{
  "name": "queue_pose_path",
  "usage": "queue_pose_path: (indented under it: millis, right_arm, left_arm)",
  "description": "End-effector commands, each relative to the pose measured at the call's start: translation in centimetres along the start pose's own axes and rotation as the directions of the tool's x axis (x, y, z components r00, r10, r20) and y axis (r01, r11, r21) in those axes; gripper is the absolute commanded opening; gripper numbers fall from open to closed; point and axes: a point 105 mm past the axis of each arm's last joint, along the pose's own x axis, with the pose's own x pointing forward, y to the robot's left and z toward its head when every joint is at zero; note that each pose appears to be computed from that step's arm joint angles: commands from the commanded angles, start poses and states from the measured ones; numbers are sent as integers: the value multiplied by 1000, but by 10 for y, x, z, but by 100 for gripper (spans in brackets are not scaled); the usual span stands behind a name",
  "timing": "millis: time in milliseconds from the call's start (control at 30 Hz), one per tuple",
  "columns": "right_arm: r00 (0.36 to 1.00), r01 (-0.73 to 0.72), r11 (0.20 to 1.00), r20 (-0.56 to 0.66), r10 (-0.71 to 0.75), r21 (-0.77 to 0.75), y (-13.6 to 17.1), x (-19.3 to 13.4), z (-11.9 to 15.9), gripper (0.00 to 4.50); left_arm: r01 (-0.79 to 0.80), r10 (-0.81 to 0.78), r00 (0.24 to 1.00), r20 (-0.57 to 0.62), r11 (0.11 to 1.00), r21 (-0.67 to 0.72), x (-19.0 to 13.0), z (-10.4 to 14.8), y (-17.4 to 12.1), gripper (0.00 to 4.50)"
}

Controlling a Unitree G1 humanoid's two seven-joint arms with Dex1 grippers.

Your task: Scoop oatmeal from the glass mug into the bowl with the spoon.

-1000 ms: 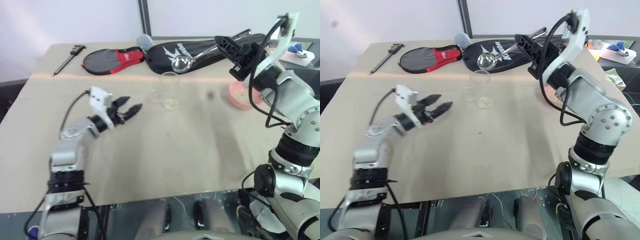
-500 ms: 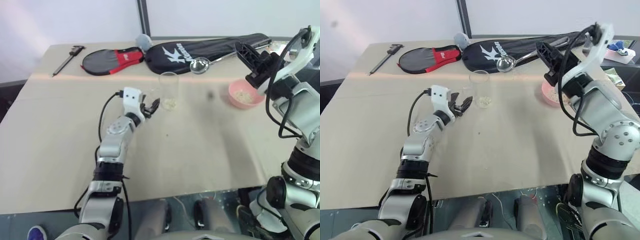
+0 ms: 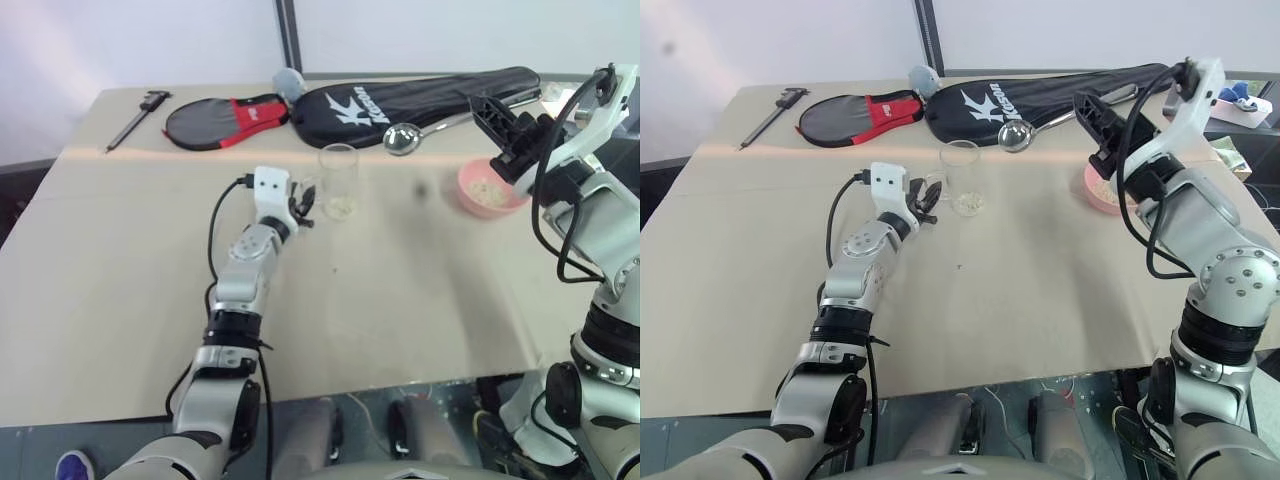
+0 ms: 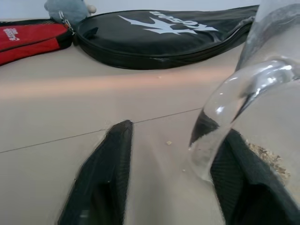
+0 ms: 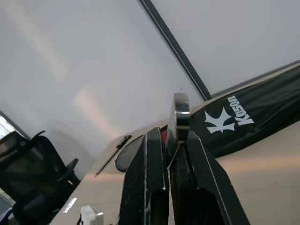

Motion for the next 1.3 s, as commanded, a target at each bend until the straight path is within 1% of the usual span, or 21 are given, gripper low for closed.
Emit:
queue_pose_path:
  millis: [33, 67, 200, 300, 433, 500, 667, 767, 867, 967, 1033, 1100, 1133, 1267, 1300]
  right_arm:
    - [999, -40, 995, 17, 42, -93, 14, 2, 7, 0]
    - [999, -42, 993, 9, 44, -113, 16, 3, 6, 0]
    - [998, -69, 981, -19, 67, -181, 24, 10, 1, 0]
    - [991, -131, 963, -46, 124, -236, 41, 21, -1, 0]
    - [978, -208, 942, -78, 194, -262, 58, 29, -4, 0]
    - [970, -240, 923, -121, 212, -301, 64, 32, -13, 0]
    - [964, -248, 899, -186, 192, -360, 59, 41, -33, 0]
    - [963, -251, 897, -191, 192, -365, 56, 45, -36, 0]
    - [964, -249, 882, -195, 183, -401, 54, 48, -36, 0]
    - [961, -252, 826, -231, 152, -504, 51, 53, -45, 0]
    - [955, -267, 774, -264, 134, -574, 50, 56, -58, 0]
    - [953, -268, 714, -288, 96, -647, 43, 61, -73, 0]
    - [954, -263, 671, -291, 74, -693, 39, 63, -79, 0]
    - [954, -266, 565, -296, 40, -781, 29, 69, -100, 0]
    - [953, -272, 556, -299, 44, -786, 29, 69, -104, 0]
  left_arm:
    - [-11, 10, 997, 75, 1000, 14, 4, 20, 0, 40]
    - [-11, 10, 997, 78, 1000, 13, 5, 21, 0, 2]
    - [-10, 5, 995, 101, 999, 40, 6, 27, -1, 2]
    - [-3, -10, 990, 142, 996, 87, 7, 39, -2, 2]
    - [-14, -14, 984, 175, 987, 157, 8, 49, 0, 2]
    - [-13, -22, 980, 200, 985, 170, 8, 56, -2, 2]
    - [14, -68, 961, 270, 980, 199, 3, 72, -12, 2]
    - [39, -113, 946, 304, 970, 239, -2, 79, -18, 2]
    - [45, -127, 936, 330, 968, 246, -5, 84, -20, 2]
    - [47, -140, 924, 355, 965, 257, -7, 90, -24, 2]
    - [45, -149, 916, 372, 961, 273, -7, 95, -28, 2]
    - [41, -146, 912, 384, 962, 270, -7, 98, -30, 2]
    - [37, -147, 909, 390, 960, 276, -7, 100, -30, 2]
    - [27, -154, 902, 403, 952, 304, -6, 103, -33, 2]
    - [27, -157, 900, 406, 951, 309, -6, 103, -34, 2]
